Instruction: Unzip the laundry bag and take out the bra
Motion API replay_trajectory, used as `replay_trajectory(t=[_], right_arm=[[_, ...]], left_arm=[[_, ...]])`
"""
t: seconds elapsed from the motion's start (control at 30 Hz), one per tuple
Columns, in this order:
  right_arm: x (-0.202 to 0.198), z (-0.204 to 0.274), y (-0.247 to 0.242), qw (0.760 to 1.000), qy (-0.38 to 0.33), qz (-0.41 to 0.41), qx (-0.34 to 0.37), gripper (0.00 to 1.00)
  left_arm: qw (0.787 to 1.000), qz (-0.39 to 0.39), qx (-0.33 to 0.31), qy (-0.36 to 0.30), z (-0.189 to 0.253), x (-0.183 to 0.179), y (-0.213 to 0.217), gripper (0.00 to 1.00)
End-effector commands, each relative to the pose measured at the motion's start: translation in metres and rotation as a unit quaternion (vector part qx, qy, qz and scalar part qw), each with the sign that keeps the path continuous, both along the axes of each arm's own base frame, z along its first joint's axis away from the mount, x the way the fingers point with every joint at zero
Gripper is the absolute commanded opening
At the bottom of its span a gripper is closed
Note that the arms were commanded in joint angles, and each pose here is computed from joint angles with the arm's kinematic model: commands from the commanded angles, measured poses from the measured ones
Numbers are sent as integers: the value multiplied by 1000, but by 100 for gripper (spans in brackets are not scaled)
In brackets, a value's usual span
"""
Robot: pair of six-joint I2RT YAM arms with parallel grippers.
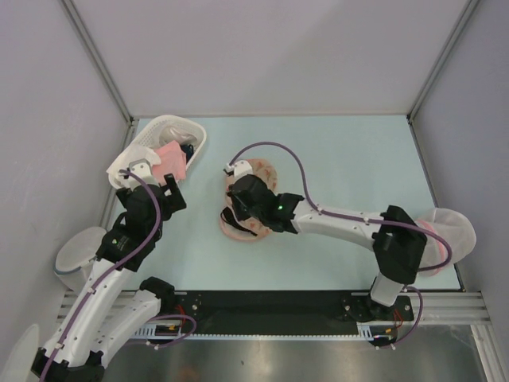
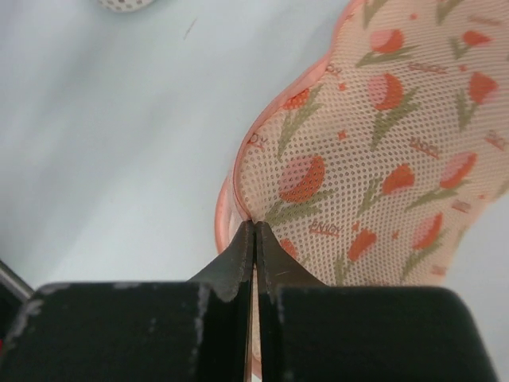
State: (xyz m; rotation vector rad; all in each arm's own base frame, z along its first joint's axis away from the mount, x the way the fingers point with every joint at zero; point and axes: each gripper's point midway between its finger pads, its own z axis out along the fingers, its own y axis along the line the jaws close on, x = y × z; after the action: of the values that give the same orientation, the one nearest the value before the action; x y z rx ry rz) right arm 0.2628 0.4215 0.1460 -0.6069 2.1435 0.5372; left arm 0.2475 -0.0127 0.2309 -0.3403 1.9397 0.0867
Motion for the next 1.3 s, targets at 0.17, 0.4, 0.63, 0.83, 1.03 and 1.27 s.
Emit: replay_trajectory(t=[0.17, 0.4, 0.63, 0.83, 1.03, 1.27], right_arm=[[17, 32, -82, 991, -35, -122, 37, 0], [19, 19, -154, 977, -29, -211, 26, 0], [16, 8, -214, 956, -33, -293, 2, 0], [5, -2, -261, 929, -36, -366, -39, 0], [-13, -8, -297, 912, -24, -408, -43, 14], [-21, 11, -322, 902, -43, -429, -24, 89]], left_arm=[[1000, 2, 11, 4, -2, 0, 4, 100], [1000, -29, 9, 5, -3, 2, -6, 100], [998, -60, 9, 18, -9, 5, -16, 100], [996, -86, 5, 19, -11, 6, -25, 100], [993, -116, 3, 24, -12, 7, -35, 100], [989, -141, -24, 25, -8, 7, -50, 100]])
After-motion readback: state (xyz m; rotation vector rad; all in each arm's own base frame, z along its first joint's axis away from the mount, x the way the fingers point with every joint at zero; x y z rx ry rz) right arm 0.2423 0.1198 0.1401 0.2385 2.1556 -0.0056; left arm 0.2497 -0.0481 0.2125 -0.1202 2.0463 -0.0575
